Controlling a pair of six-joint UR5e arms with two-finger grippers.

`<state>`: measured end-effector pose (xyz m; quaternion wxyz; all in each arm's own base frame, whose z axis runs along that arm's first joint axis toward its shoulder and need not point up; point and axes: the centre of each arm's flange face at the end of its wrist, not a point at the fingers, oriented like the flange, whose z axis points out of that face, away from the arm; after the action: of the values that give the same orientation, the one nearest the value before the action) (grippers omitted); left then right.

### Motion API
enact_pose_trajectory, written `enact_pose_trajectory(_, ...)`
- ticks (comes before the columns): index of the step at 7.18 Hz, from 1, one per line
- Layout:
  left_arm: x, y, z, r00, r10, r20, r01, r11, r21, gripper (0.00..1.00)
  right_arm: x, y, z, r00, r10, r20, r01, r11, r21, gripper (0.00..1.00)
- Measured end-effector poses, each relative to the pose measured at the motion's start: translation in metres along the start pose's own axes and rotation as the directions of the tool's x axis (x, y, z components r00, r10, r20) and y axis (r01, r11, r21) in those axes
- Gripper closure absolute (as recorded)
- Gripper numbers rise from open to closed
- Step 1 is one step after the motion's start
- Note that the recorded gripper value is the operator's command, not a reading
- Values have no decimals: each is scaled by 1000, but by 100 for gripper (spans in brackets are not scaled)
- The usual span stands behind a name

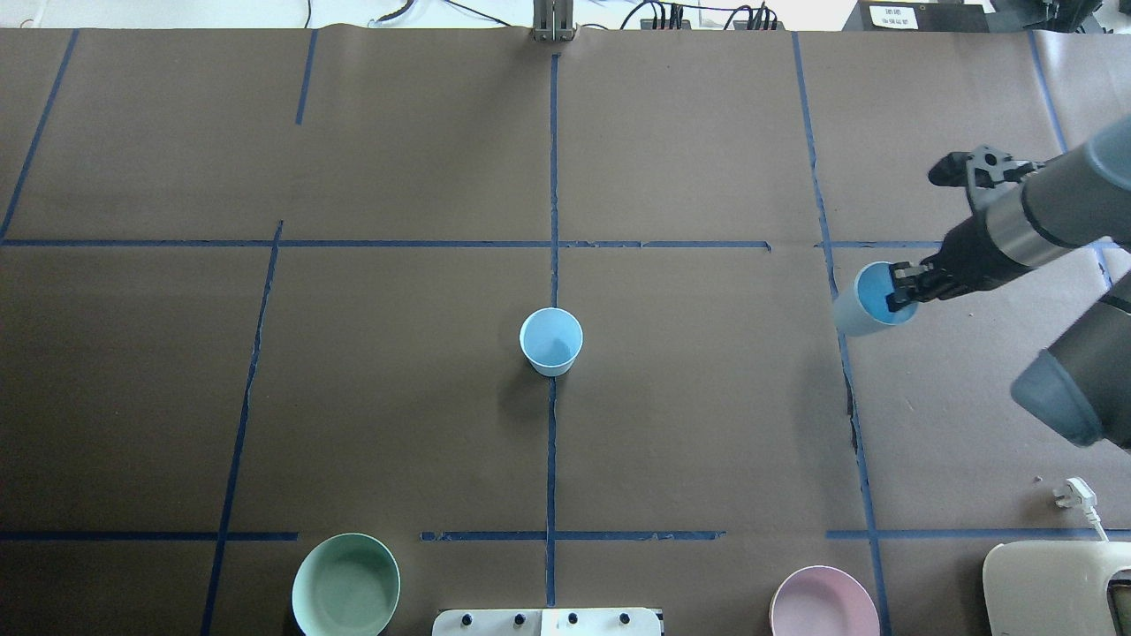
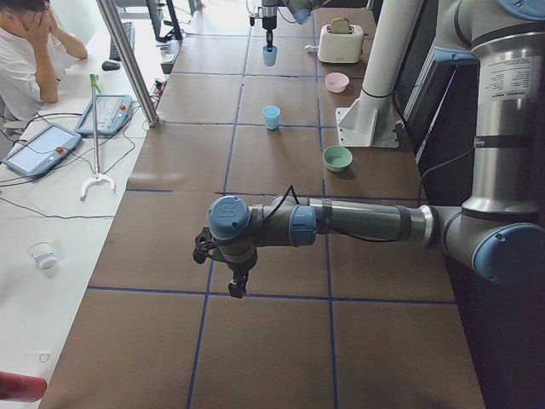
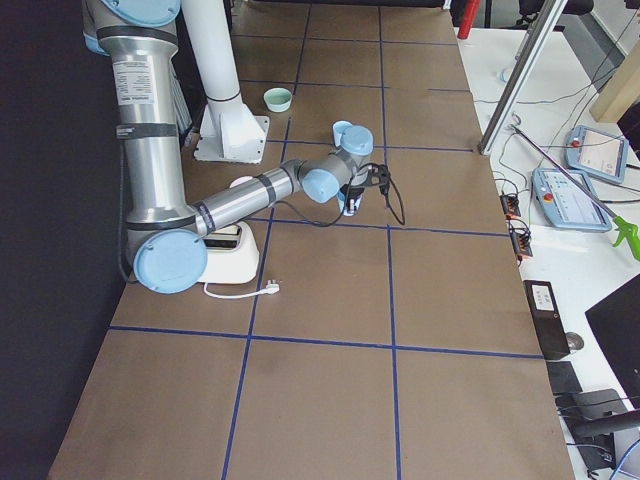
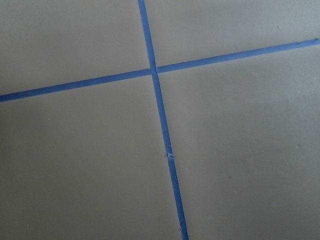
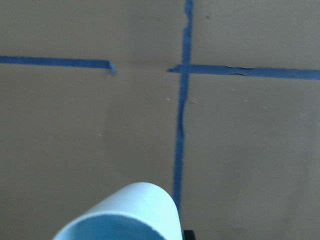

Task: Stack blue cups with both arms
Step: 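Carry the cup with the right gripper and lower it into the center cup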

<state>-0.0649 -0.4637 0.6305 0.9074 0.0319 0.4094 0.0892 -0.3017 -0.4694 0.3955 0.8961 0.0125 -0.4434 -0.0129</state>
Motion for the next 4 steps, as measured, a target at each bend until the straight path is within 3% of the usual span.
enact_pose_trajectory(2,-1,0,1,1000,-3,-2,3,1000,-1,0,-179,-6,21,989,148,-20,-147,989,16,100)
enact_pose_trajectory(4,-2,1,2,1000,-6,-3,6,1000,-4,0,-324,-3,29,953,302,-2,-301,952,46,100)
